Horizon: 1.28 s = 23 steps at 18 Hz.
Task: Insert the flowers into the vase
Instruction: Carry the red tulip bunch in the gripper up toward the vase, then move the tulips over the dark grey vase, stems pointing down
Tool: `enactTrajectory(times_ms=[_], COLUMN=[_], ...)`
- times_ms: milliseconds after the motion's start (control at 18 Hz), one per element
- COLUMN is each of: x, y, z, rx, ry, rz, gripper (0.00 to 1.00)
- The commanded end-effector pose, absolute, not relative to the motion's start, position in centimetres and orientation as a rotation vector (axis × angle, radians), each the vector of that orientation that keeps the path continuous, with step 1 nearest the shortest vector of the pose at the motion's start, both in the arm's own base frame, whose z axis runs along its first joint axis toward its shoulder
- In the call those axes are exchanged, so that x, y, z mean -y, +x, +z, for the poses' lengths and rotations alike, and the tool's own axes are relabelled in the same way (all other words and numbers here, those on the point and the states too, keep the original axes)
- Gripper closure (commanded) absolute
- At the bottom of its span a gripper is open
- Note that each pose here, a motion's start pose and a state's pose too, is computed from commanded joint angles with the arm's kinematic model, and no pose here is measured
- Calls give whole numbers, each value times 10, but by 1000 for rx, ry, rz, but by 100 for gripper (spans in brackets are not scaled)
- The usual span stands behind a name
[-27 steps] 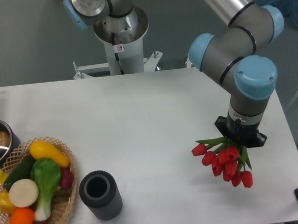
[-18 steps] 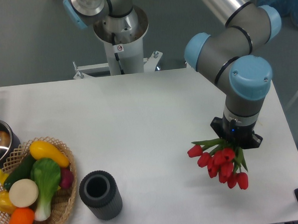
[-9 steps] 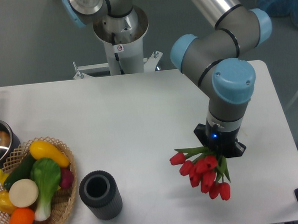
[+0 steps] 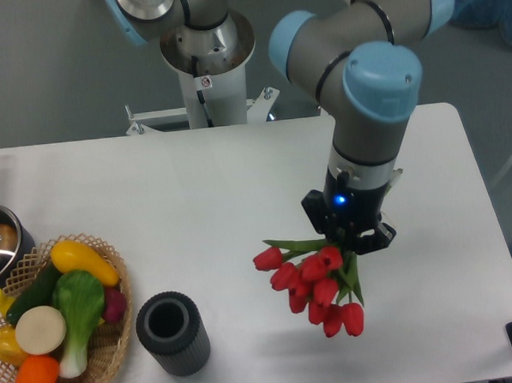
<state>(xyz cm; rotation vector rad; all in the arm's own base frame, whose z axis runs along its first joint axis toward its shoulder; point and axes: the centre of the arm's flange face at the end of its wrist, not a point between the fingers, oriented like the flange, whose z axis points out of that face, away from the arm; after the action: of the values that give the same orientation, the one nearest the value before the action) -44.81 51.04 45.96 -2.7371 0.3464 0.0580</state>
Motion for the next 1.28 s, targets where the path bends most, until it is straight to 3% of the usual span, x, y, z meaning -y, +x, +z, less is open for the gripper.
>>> enactTrajectory(times_ms=[222, 778, 1278], x=[-516, -520, -496], y=[-441, -435, -420], z=[461, 505, 517], rx=[-311, -287, -286], ry=[-2641, -2270, -1976], rz=[-28, -24, -220], gripper=[93, 93, 93])
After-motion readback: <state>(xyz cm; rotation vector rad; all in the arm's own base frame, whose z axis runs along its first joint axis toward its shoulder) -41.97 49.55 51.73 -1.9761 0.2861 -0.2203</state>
